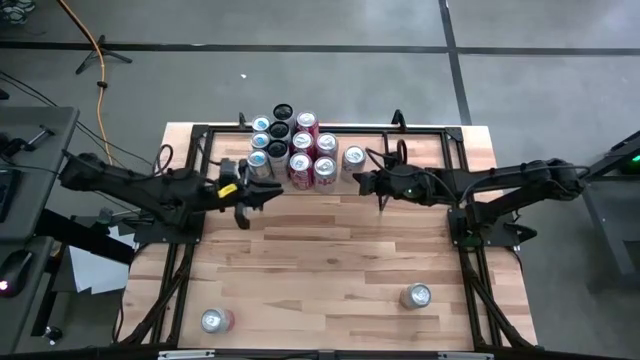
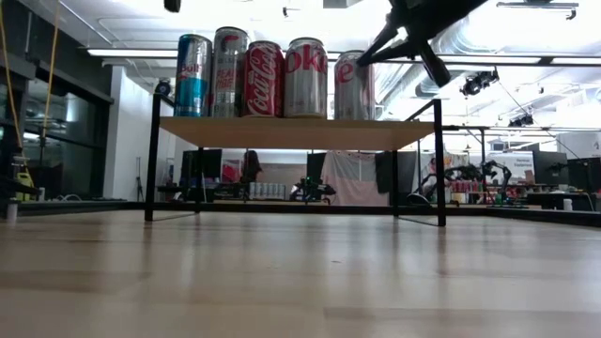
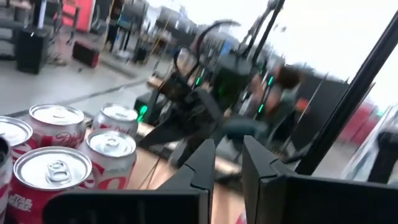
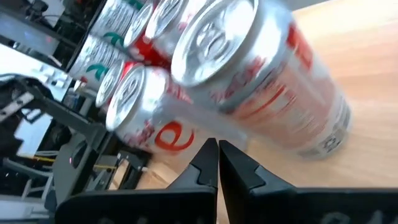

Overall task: Place canned beverage on shelf
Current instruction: Put the red-silver soda can aligned with the other red-silver soda cans on the shelf

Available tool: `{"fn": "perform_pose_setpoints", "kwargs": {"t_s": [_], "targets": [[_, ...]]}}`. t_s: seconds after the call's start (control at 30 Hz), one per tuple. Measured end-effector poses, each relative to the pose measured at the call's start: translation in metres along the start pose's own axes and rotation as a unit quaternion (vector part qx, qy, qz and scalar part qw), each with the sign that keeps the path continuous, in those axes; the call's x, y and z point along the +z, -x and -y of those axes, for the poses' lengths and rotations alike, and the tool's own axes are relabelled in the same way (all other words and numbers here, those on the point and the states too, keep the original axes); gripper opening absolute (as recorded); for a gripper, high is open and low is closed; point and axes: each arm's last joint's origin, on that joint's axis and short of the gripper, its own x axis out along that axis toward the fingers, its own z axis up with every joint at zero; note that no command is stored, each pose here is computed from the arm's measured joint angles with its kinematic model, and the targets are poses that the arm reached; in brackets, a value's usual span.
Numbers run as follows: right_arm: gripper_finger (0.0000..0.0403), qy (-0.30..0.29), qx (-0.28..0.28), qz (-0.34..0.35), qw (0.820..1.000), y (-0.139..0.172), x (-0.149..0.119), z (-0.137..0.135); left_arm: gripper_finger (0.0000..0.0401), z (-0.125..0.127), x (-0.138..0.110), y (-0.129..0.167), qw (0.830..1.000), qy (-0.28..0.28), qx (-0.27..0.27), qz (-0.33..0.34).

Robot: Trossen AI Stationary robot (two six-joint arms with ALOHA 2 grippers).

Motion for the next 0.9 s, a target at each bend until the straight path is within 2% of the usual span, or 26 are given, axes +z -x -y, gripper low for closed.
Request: {"fn": "perform_pose_setpoints", "kwargs": {"t_s": [0.1, 0.23, 0.9], "targets": [[0.0000, -0.005, -0.006, 0.007, 1.000, -0.002, 0.004, 0.002, 0.0013, -0.006, -0.005, 0.008, 0.999, 0.026, -0.012, 0.035], [0.0000, -0.010, -0.010, 0.008, 1.000, -0.005, 0.008, 0.005, 0.0004, -0.008, -0.003, 0.014, 0.998, 0.036, -0.017, 0.048], [0.0000, 0.003, -0.065, 0.073, 0.995, -0.020, 0.050, 0.028, 0.0001, -0.009, -0.001, 0.016, 0.998, 0.038, -0.018, 0.052]]}}
